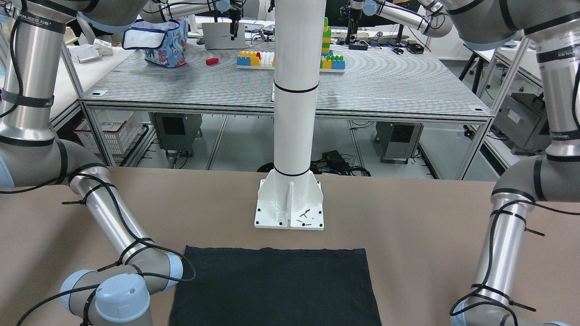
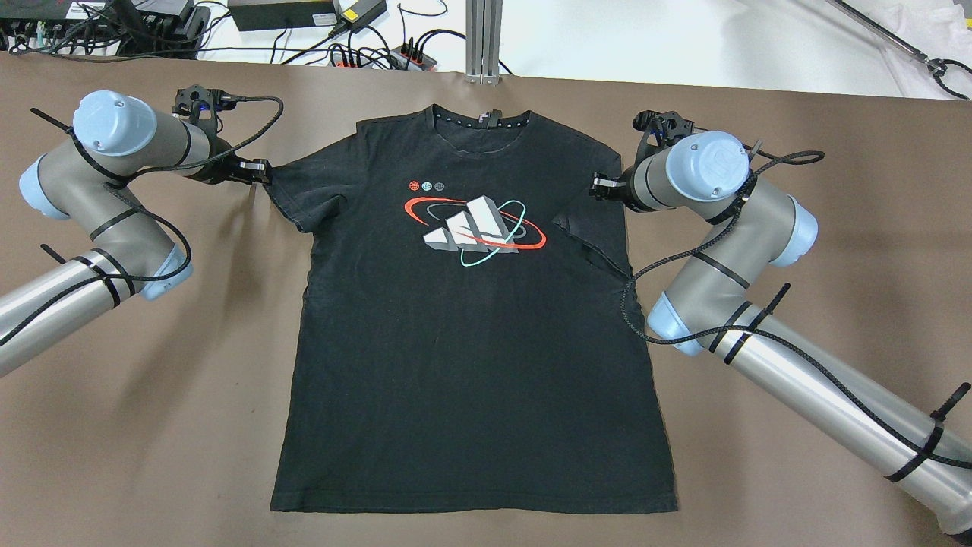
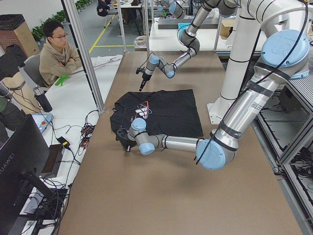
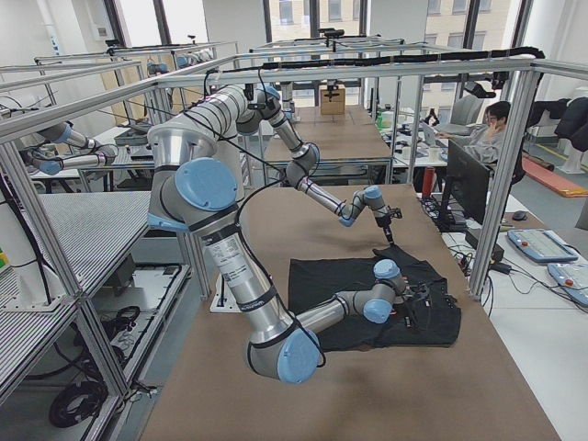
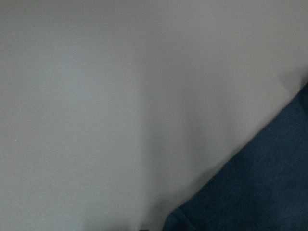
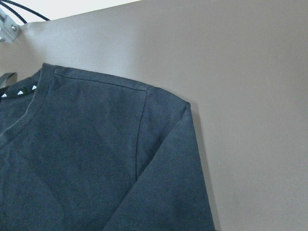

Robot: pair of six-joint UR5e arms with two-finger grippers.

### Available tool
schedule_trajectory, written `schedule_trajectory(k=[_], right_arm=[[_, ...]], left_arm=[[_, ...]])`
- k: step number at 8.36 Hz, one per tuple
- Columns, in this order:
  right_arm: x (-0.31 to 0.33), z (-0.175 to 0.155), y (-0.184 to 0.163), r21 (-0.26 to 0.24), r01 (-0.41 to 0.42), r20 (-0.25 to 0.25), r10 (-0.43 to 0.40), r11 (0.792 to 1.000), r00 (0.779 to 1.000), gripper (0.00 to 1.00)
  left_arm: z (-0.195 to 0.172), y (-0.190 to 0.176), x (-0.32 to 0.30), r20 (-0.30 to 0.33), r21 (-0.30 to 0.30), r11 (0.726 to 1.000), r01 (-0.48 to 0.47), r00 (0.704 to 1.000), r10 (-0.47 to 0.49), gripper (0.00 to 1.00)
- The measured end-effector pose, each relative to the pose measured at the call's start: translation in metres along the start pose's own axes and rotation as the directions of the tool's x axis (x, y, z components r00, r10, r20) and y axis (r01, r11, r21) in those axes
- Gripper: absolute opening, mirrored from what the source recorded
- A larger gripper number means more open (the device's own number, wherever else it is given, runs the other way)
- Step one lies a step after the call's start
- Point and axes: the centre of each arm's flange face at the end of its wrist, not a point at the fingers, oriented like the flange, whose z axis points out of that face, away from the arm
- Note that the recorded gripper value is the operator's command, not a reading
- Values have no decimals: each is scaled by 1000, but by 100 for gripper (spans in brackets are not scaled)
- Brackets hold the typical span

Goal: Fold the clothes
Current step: 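Move the left gripper to the shirt's other shoulder while right holds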

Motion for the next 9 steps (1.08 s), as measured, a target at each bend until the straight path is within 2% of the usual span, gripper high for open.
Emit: schedule_trajectory(k=[1, 5, 7, 9], right_arm=[[0, 0, 0, 0, 1, 0, -1, 1000, 1000, 58], [0, 0, 0, 0, 1, 0, -1, 1000, 1000, 58], [0, 0, -1, 1, 2, 0, -2, 1000, 1000, 58], [-1, -2, -1, 2, 2, 3, -2, 1000, 1000, 58]], left_arm=[[1, -2, 2, 2, 2, 1000, 2, 1000, -2, 0], [-2, -8, 8, -6, 10, 1000, -5, 1000, 5, 0], [-17, -15, 14, -38, 19, 1000, -12, 999, 13, 0], [-38, -32, 10, -74, -4, 1000, 1, 997, -1, 0]])
